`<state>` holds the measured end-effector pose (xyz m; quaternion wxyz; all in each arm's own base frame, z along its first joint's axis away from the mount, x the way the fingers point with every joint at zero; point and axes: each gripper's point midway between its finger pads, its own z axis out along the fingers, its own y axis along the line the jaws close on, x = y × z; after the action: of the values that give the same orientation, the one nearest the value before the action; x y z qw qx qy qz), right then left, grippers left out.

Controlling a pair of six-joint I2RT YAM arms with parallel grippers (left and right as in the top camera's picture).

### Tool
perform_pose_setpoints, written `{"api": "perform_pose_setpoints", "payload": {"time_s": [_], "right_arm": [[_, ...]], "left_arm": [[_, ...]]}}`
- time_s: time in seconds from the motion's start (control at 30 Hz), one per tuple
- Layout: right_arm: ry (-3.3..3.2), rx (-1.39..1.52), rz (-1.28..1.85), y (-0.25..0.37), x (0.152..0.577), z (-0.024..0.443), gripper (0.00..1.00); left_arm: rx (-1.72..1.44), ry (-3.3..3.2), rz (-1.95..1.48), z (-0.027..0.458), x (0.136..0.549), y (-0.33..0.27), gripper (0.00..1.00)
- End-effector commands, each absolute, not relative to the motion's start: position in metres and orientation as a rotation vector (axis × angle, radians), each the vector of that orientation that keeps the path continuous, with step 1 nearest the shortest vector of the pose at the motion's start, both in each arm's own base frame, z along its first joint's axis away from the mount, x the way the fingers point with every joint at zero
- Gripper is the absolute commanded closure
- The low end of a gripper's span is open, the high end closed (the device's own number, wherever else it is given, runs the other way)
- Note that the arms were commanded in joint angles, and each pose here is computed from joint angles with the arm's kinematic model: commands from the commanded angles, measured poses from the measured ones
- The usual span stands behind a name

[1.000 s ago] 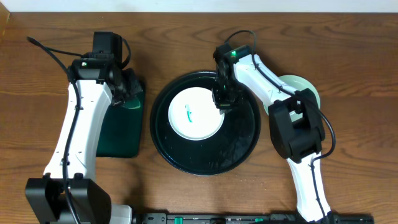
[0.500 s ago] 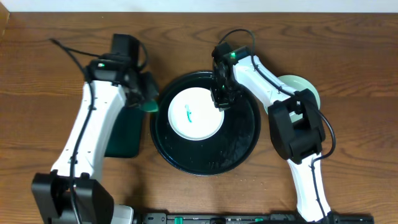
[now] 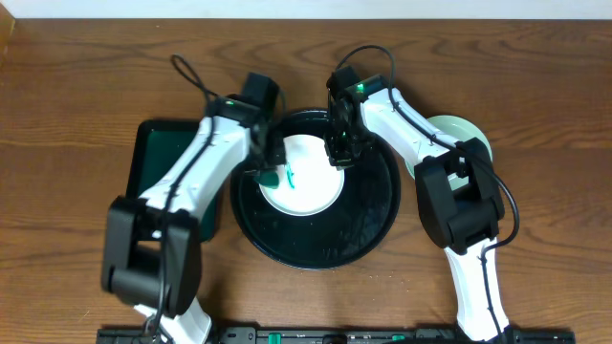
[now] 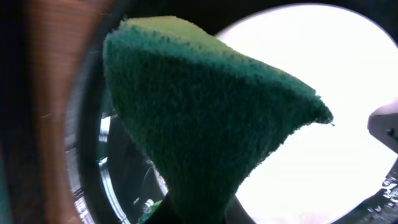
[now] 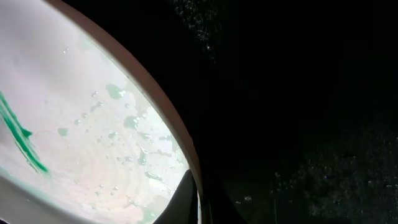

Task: Clean dirty plates on tray and stack at the side
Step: 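Bring the sponge in the left gripper down onto the pink-white plate, then scrub the pink-white plate with the sponge in the left gripper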

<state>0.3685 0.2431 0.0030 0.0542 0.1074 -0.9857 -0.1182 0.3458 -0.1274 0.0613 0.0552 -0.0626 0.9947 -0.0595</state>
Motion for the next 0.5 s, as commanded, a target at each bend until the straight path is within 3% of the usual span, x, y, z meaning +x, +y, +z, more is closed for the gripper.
{"api": "perform_pose_setpoints", "payload": {"time_s": [0.0,0.3,0.47], "right_arm": [[-2.987,0.310,-0.296,0.242,0.363,-0.016,0.99],[-2.986,0.309,-0.296,0.242,0.363,-0.016,0.99],[-2.985,0.309,-0.310,0.244,0.363,-0.015,0.99]], "left_arm": [[-0.126,3.068,-0.197,0.041,0.341,-0.142,0.93],[-0.291,3.233,-0.205,-0.016,0.321,-0.156,0.93],[0.291,3.179,-0.749,0.001,0.312,-0.206,0.93]]}}
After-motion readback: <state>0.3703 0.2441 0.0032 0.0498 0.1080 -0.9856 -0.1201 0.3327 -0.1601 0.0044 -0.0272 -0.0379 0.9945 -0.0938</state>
